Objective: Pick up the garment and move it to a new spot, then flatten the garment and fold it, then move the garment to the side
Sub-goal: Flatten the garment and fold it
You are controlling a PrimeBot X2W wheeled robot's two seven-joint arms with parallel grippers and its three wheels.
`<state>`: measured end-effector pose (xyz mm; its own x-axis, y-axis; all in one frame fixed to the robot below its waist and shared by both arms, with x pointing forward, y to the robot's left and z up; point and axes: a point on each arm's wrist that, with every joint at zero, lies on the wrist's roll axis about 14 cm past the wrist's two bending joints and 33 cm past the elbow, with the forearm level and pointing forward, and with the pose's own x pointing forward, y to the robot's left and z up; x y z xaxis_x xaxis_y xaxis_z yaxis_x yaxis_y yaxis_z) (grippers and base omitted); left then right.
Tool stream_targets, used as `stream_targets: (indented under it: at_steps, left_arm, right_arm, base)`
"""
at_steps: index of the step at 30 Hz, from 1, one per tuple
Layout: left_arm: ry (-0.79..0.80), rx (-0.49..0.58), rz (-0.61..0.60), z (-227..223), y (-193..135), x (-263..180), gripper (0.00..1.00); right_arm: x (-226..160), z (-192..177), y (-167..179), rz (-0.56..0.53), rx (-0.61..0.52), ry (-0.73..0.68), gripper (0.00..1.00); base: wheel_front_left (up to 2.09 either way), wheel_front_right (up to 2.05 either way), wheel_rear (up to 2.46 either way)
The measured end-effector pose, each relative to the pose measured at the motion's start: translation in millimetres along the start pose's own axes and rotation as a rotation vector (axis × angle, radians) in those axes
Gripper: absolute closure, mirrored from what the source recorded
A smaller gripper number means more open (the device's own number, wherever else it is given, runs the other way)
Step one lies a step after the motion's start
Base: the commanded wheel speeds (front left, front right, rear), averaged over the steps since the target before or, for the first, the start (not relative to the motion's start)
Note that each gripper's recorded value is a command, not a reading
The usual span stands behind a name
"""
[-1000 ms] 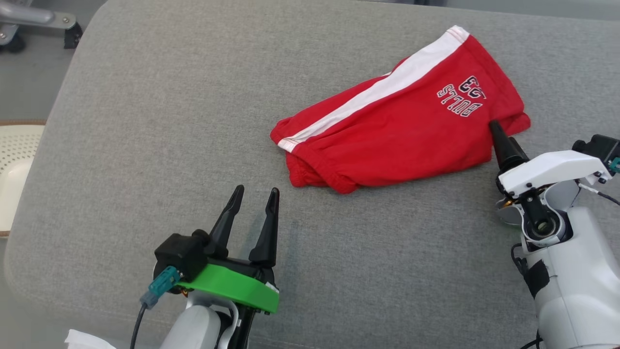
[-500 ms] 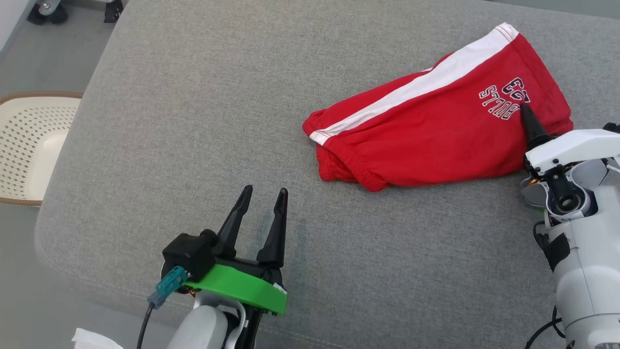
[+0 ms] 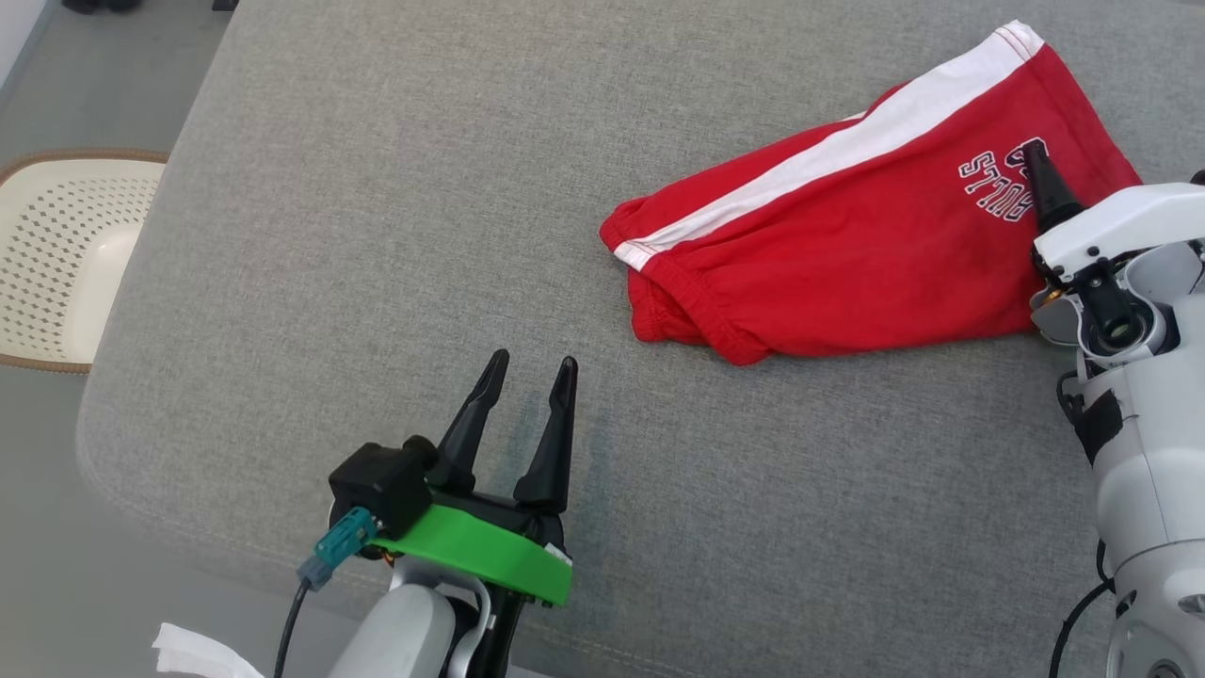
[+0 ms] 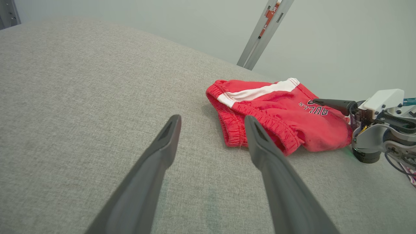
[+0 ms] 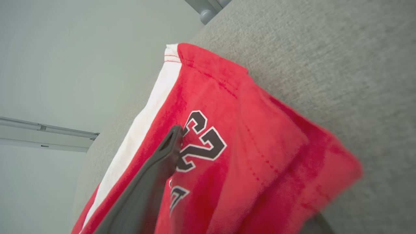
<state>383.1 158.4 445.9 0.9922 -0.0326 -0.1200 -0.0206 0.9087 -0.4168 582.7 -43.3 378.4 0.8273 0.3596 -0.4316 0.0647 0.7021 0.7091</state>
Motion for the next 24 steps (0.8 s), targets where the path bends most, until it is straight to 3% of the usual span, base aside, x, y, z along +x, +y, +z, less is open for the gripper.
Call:
stream_targets:
  at_steps: [4, 5, 6, 16, 24]
  left_arm:
    - [0.005, -0.002, 0.017, -1, 4, -1, 0.00]
    - [0.006, -0.002, 0.019, -2, 5, -1, 0.00]
    - [0.006, -0.001, 0.019, -2, 5, -1, 0.00]
    - [0.003, 0.000, -0.004, -1, -2, 1, 0.00]
    - [-0.013, 0.006, -0.037, 3, -11, 3, 0.00]
  right_arm:
    - [8, 2, 3, 0.002, -0.016, 0.001, 0.01]
    - [9, 2, 4, 0.002, -0.017, 0.001, 0.41]
    - [10, 4, 5, 0.002, -0.024, -0.005, 1.00]
    - [-4, 12, 9, 0.010, -0.055, -0.072, 1.00]
    - [-39, 27, -3, 0.006, -0.034, -0.199, 1.00]
  base:
    - [0.00, 0.00, 0.00]
    - [0.00, 0.00, 0.00]
    - [0.00, 0.00, 0.00]
    - [0.00, 0.00, 0.00]
    - [0.00, 0.00, 0.00]
